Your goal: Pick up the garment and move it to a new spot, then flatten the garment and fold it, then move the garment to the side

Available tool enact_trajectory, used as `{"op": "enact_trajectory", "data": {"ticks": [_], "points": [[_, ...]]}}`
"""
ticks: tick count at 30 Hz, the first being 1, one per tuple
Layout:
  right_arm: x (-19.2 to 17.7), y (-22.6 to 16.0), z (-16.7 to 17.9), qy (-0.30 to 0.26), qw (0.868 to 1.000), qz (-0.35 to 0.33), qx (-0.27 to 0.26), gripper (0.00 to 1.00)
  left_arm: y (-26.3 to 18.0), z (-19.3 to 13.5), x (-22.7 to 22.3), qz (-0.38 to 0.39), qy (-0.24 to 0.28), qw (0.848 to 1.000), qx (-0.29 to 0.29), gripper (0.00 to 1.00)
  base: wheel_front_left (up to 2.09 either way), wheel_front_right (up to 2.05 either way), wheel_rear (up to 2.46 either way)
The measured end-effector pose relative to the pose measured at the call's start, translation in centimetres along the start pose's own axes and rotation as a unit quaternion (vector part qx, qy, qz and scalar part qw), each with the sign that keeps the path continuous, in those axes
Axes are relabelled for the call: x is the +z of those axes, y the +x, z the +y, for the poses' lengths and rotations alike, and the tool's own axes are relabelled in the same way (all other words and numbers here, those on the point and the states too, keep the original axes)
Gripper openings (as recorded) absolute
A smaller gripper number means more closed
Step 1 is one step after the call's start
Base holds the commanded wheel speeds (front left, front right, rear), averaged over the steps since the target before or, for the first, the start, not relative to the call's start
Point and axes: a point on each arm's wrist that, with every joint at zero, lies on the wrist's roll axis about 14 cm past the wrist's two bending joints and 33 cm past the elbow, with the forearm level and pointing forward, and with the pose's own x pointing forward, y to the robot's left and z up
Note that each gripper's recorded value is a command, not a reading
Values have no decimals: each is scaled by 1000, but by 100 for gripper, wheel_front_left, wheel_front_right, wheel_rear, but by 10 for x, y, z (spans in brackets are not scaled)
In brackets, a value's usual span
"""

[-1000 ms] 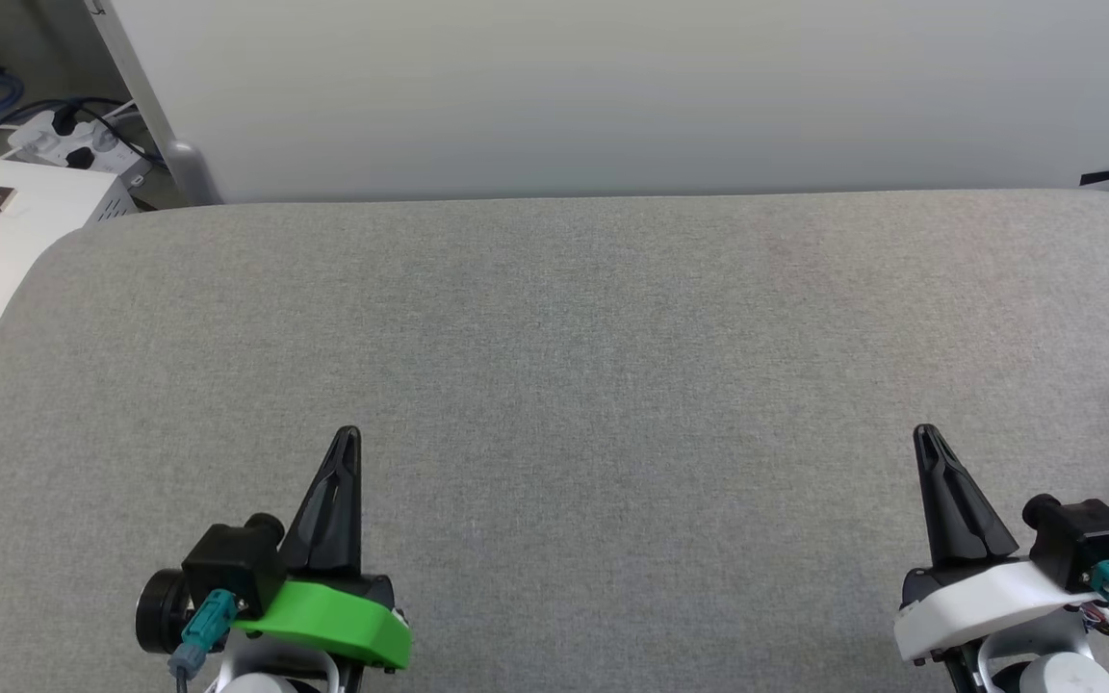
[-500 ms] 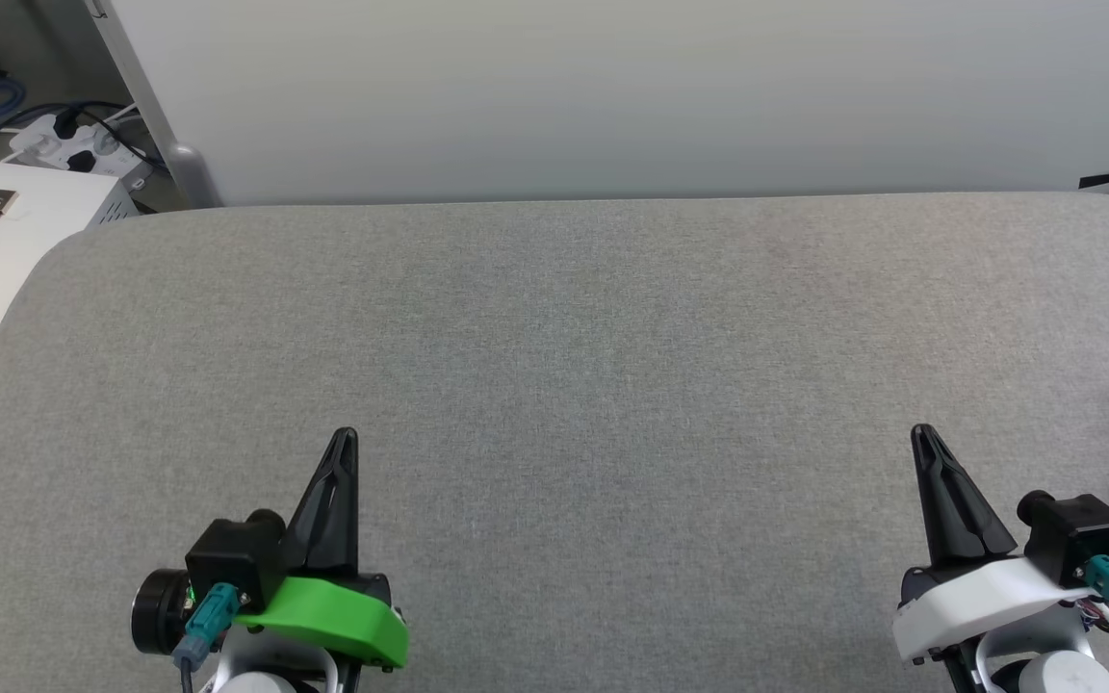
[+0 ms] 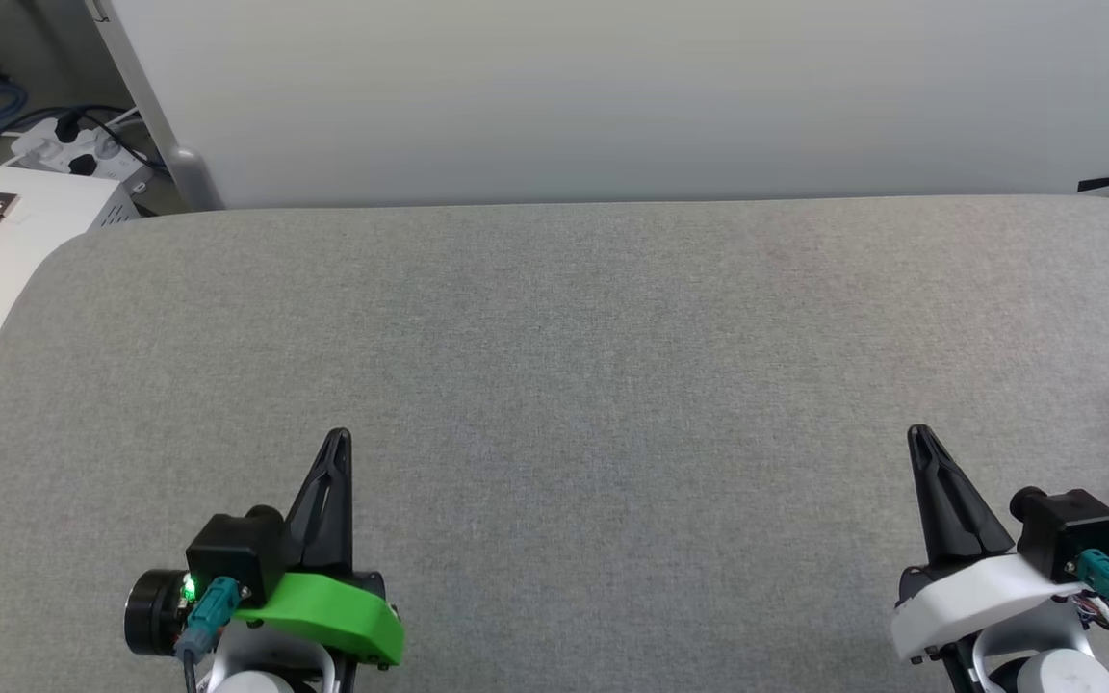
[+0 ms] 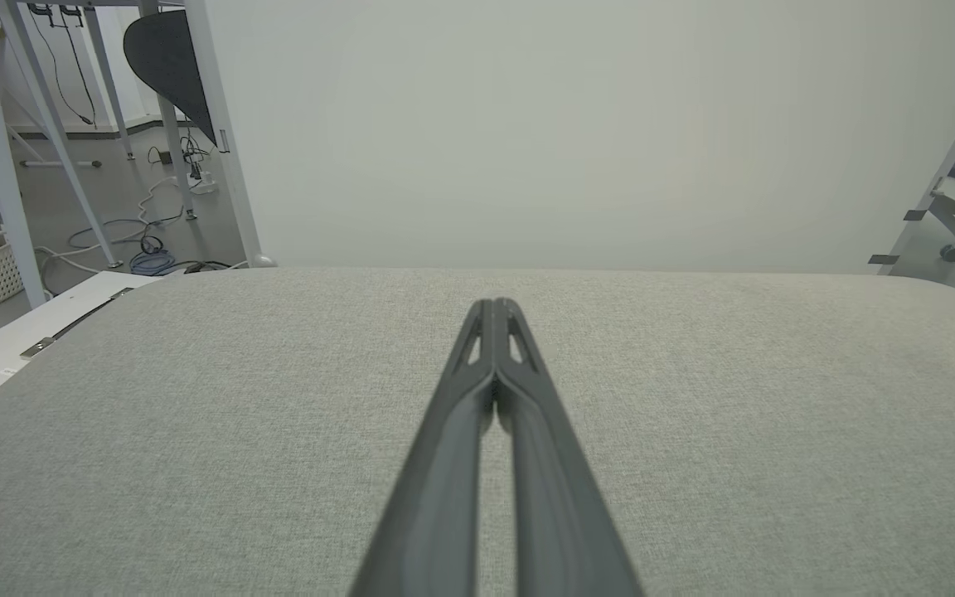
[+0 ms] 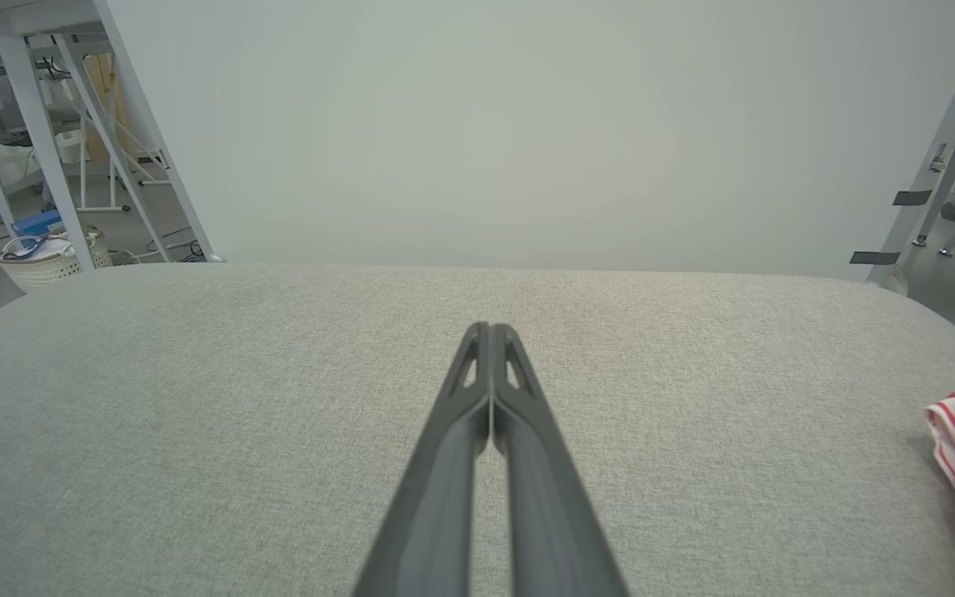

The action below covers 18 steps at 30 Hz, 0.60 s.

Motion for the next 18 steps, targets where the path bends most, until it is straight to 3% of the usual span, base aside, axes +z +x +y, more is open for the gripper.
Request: {"op": "enact_trajectory", "data": {"ticks": [18], "points": [[0,0,1,-10,1000,9,0,0,0,5,0,11,16,1000,10,0,0,0,0]]}}
